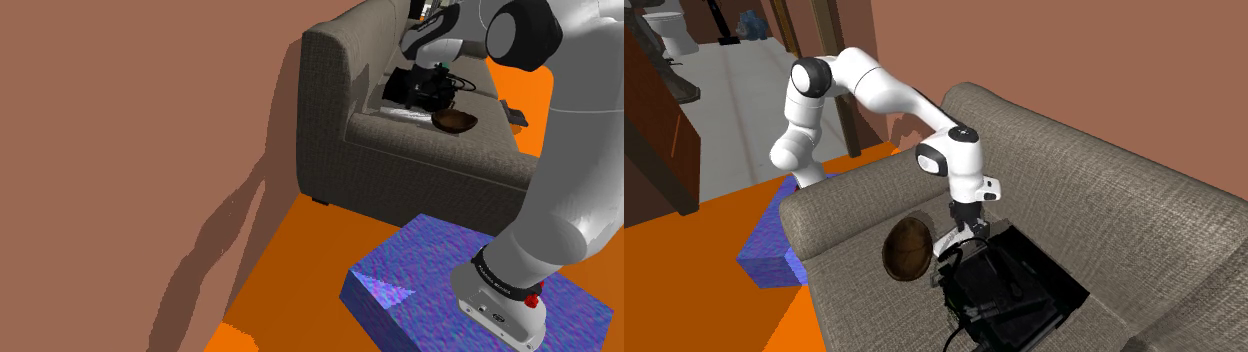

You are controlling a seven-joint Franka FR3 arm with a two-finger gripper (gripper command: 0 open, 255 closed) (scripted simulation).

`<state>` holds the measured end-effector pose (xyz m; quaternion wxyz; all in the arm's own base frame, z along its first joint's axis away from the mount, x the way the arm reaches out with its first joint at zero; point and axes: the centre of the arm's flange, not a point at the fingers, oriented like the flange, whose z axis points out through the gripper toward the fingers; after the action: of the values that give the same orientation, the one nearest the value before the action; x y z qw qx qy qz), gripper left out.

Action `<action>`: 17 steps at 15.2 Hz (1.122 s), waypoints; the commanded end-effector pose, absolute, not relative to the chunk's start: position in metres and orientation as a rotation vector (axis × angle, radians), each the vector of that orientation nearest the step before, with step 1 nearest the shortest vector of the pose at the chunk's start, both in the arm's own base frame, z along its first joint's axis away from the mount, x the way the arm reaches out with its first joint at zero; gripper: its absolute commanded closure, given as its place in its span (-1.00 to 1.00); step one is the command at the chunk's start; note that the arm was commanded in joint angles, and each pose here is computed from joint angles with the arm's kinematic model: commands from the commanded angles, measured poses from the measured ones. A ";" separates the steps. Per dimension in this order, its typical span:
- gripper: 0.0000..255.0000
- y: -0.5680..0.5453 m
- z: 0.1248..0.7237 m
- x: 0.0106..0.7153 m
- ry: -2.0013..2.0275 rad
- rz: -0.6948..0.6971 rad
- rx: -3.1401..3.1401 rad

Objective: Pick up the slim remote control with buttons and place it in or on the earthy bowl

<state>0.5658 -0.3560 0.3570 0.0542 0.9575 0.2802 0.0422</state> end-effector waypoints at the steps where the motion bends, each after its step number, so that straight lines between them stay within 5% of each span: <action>1: -1.00 -0.343 0.363 0.569 0.892 0.056 2.982; 17: -1.00 -0.335 0.326 0.572 0.916 0.014 3.022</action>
<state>0.5718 -0.3349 0.3261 -0.0083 0.9569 0.2902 0.0043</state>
